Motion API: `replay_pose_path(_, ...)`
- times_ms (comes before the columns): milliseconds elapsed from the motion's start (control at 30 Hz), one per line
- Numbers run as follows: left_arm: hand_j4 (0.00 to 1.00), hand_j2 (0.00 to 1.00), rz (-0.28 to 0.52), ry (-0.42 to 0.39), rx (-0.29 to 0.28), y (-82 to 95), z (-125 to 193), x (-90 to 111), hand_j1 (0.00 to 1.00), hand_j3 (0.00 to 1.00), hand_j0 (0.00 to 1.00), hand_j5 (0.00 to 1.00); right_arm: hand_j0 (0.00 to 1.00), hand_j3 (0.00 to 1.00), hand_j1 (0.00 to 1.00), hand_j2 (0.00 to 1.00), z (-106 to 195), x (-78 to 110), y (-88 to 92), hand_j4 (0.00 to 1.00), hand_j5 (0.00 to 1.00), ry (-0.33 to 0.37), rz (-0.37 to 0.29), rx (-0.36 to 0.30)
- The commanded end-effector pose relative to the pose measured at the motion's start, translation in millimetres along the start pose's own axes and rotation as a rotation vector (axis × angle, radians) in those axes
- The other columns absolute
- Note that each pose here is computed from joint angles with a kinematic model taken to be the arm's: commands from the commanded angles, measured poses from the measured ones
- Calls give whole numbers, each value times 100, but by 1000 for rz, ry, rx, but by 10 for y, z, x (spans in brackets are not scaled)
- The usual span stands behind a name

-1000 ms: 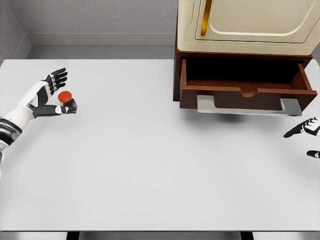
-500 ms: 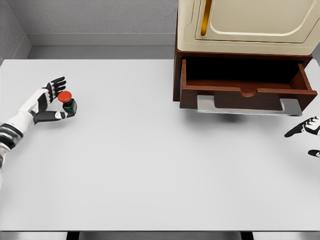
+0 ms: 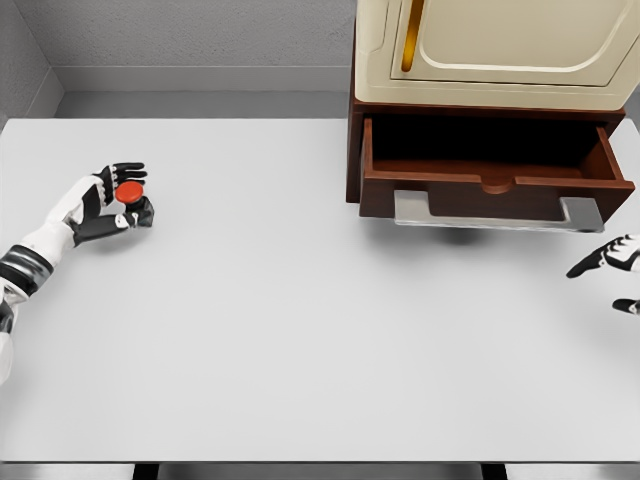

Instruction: Put the switch into the drawer with left arm, and close the drawer with right arm

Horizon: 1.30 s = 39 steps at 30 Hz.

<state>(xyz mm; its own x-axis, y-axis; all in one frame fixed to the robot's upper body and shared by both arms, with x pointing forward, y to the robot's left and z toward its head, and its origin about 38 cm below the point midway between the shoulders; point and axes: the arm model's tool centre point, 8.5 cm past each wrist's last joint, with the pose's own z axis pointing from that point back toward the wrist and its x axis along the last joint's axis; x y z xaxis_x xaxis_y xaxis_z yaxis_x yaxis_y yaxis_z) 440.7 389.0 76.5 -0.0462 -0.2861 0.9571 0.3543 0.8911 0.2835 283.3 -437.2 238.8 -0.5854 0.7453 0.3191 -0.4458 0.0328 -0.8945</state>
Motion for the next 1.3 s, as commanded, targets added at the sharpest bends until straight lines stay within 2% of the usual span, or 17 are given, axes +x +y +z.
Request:
replay_pose_path(0,59,59,-13,-35,2,8,4,39,59,59,59,59,71,71,71,71,-19,5,27,71,71,-6,-11,6)
replay_pose_path(300,36,36,-27,-72,4,7,-6,100,36,36,36,36,71,71,71,71,-26,8,-70,71,71,-7,17,17)
replay_pose_path(433,36,36,-38,-92,-5,-5,-37,176,36,36,36,36,71,71,71,71,-157,41,-44,71,71,-42,13,29)
replay_pose_path(600,35,35,-64,-142,-21,-26,-91,366,35,35,35,35,71,71,71,71,-163,43,-45,71,71,-43,14,29)
replay_pose_path(900,35,35,-80,-193,-42,-85,-142,546,35,35,35,35,72,72,72,72,-163,43,-45,72,72,-43,14,29)
replay_pose_path(1033,35,35,-106,-229,-63,-132,-170,687,35,35,35,35,72,72,72,72,-163,43,-45,72,72,-43,14,29)
replay_pose_path(1067,35,35,-132,-237,-75,-167,-187,740,35,35,35,35,72,72,72,72,-163,43,-45,72,72,-43,14,29)
replay_pose_path(1267,35,35,-170,-297,-112,-390,-292,957,35,35,35,35,72,72,72,72,-161,42,-43,72,72,-43,14,31)
